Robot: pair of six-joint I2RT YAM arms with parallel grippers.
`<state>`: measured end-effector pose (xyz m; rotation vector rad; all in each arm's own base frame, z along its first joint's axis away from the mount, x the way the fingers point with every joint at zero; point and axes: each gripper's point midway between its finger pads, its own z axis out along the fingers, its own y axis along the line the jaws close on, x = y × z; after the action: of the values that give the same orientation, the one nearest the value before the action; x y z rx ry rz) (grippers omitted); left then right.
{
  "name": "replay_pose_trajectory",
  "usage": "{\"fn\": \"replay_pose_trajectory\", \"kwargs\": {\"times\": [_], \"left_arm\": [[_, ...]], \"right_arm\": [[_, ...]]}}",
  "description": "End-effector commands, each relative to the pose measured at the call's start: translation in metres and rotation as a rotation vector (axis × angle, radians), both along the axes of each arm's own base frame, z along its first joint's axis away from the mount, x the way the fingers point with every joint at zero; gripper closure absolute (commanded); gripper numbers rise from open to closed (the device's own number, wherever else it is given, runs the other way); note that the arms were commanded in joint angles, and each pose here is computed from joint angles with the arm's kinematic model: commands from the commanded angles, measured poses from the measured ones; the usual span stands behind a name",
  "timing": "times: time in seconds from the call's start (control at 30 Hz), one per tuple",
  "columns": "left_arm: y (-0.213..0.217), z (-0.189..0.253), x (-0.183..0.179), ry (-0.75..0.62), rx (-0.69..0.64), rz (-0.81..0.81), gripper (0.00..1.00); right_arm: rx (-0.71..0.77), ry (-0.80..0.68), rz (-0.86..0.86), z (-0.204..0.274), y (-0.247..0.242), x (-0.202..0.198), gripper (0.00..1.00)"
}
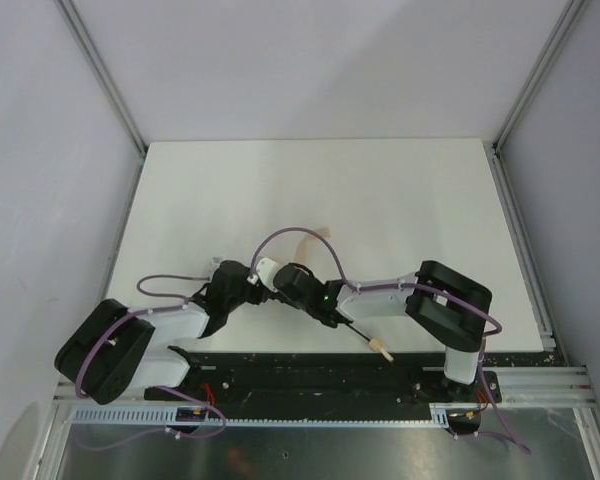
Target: Put away the umbrella
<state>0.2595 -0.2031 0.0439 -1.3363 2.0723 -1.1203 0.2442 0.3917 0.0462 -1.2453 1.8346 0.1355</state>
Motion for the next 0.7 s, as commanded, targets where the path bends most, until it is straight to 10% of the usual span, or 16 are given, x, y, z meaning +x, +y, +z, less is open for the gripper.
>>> {"fn": "replay_pose_trajectory", "kwargs": {"times": [0.0,0.17,0.5,0.67], "left_arm": [[0.009,-0.017,-0.010,0.096,0.040,0.031,1.00],[0.015,-0.010,-0.007,0.055,0.050,0.050,0.99],[0.037,0.024,0.003,-0.127,0.083,0.012,0.12],[0.047,0.054,-0.001,-0.259,0.090,-0.004,0.01]], "right_arm": [[0.037,0.180,0.033,-0.028,0.000,-0.002,0.88],[0.077,0.442,0.124,-0.055,-0.007,-0.017,1.00],[0.121,0.728,0.149,-0.083,-0.019,-0.037,1.00],[0.144,0.795,0.128,-0.084,-0.019,-0.038,1.00]]}}
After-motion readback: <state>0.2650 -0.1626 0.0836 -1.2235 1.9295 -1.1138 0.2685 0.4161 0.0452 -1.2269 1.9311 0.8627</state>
